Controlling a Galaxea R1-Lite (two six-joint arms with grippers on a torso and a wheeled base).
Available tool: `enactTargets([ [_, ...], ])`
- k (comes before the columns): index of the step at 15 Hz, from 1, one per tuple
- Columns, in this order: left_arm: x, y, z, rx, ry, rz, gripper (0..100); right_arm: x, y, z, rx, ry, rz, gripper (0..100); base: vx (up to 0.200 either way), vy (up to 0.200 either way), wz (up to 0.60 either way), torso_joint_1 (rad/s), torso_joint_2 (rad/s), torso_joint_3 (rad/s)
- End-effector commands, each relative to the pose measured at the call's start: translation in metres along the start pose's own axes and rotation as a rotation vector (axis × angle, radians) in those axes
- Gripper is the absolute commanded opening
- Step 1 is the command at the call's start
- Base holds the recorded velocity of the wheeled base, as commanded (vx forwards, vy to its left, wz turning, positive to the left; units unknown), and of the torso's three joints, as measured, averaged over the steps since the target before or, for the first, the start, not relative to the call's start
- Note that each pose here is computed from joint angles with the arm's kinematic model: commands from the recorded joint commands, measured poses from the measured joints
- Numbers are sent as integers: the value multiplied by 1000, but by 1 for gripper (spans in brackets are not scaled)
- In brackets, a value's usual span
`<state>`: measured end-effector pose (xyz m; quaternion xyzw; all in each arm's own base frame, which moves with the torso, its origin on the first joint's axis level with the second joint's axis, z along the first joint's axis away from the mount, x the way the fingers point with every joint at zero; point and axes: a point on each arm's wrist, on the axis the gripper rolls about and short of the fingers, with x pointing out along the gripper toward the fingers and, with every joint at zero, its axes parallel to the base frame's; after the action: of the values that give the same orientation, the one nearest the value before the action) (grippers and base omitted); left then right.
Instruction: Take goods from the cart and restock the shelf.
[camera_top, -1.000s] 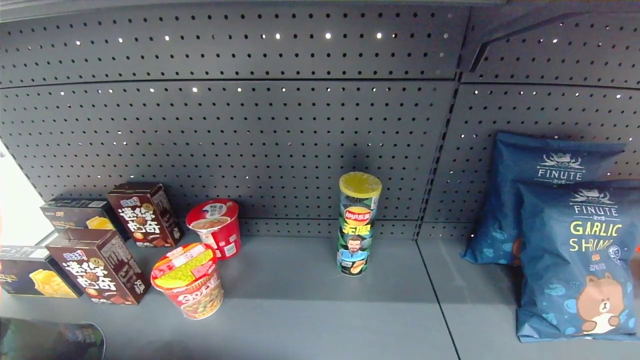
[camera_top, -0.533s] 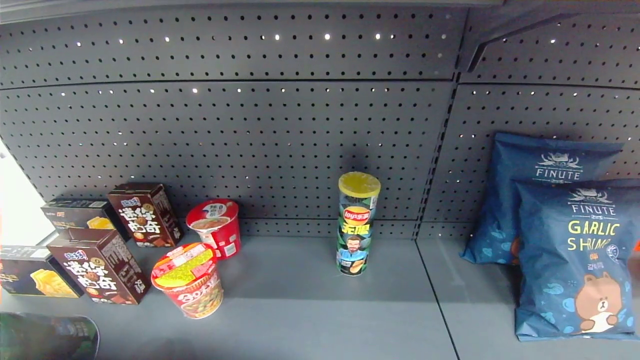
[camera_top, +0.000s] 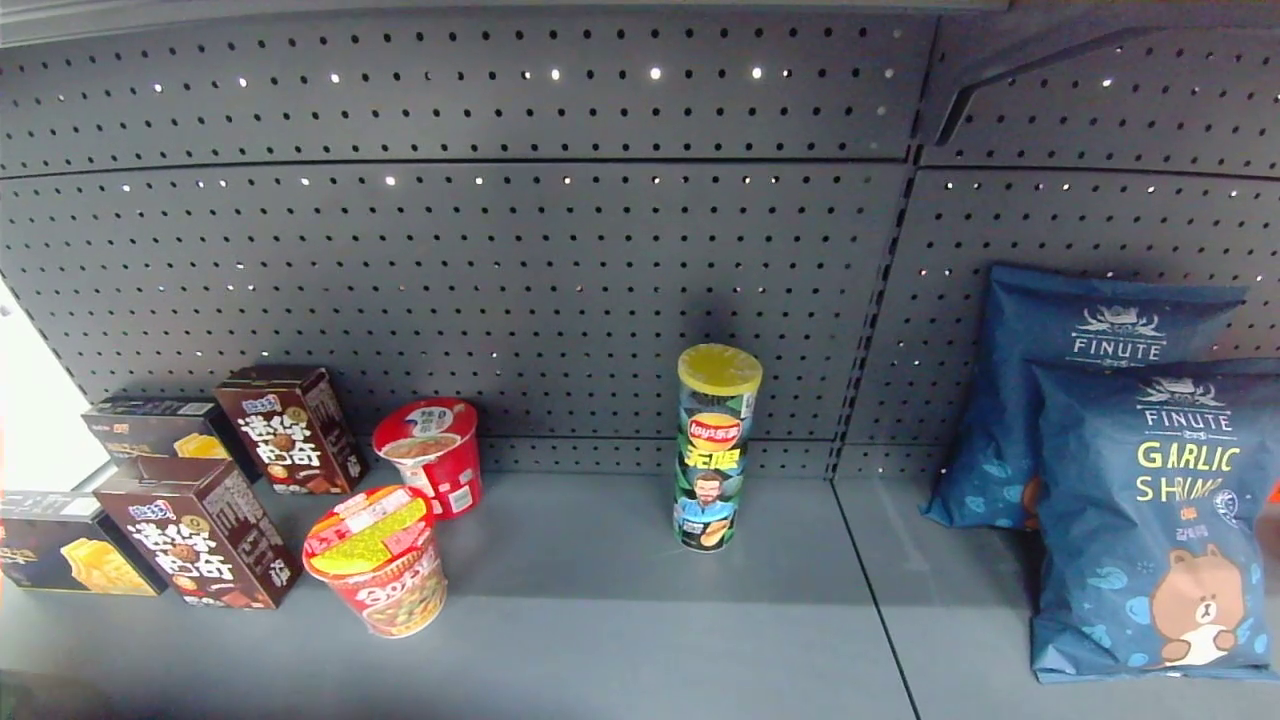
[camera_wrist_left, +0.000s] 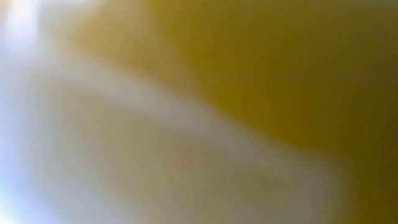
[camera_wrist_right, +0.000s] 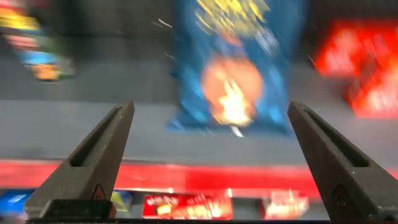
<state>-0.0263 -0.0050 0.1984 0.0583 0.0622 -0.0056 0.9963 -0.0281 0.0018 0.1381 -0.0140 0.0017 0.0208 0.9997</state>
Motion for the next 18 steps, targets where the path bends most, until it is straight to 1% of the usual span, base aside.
enactTargets([
  [1, -6, 0, 5, 7, -23, 11, 0, 11, 1, 9, -48, 72, 328, 100, 0, 0, 0, 0, 0, 0],
  [2, -5, 0, 5, 8, -19, 4, 0, 19, 2, 21, -34, 101, 433, 100, 0, 0, 0, 0, 0, 0],
  [3, -1, 1, 9, 7, -6, -2, 0, 30, 3, 34, -33, 137, 485, 100, 0, 0, 0, 0, 0, 0],
  [4, 2, 1, 10, 4, 4, -8, 0, 42, 5, 43, -31, 162, 498, 100, 0, 0, 0, 0, 0, 0],
  [5, 3, 1, 10, 3, 6, -12, 0, 55, 8, 45, -34, 173, 502, 100, 0, 0, 0, 0, 0, 0],
  [6, 7, 2, 10, -1, 13, -23, 0, 71, 11, 50, -31, 158, 516, 100, 0, 0, 0, 0, 0, 0],
  [7, 11, 2, 10, -3, 18, -70, 0, 101, 21, 55, -37, 156, 581, 100, 0, 0, 0, 0, 0, 0],
  [8, 15, 2, 12, -3, 30, -92, 0, 121, 29, 55, -46, 172, 617, 100, 0, 0, 0, 0, 0, 0],
  [9, 19, 3, 13, -16, 44, -101, 0, 139, 39, 52, -73, 186, 660, 100, 0, 0, 0, 0, 0, 0],
  [10, 23, 3, 15, -39, 41, -116, 0, 160, 50, 50, -106, 188, 699, 100, 0, 0, 0, 0, 0, 0],
  [11, 26, 3, 15, -63, 29, -130, 0, 175, 58, 48, -110, 175, 745, 100, 0, 0, 0, 0, 0, 0],
  [12, 29, 3, 14, -80, 17, -139, 0, 188, 65, 50, -99, 149, 851, 100, 0, 0, 0, 0, 0, 0],
  [13, 30, 3, 14, -86, 5, -143, 0, 200, 70, 52, -90, 134, 930, 100, 0, 0, 0, 0, 0, 0],
  [15, 29, 3, 15, -84, -3, -156, 0, 223, 80, 53, -100, 123, 987, 100, 0, 0, 0, 0, 0, 0],
  [18, 29, 3, 15, -81, -6, -175, 0, 255, 98, 43, -98, 138, 1091, 100, 0, 0, 0, 0, 0, 0],
])
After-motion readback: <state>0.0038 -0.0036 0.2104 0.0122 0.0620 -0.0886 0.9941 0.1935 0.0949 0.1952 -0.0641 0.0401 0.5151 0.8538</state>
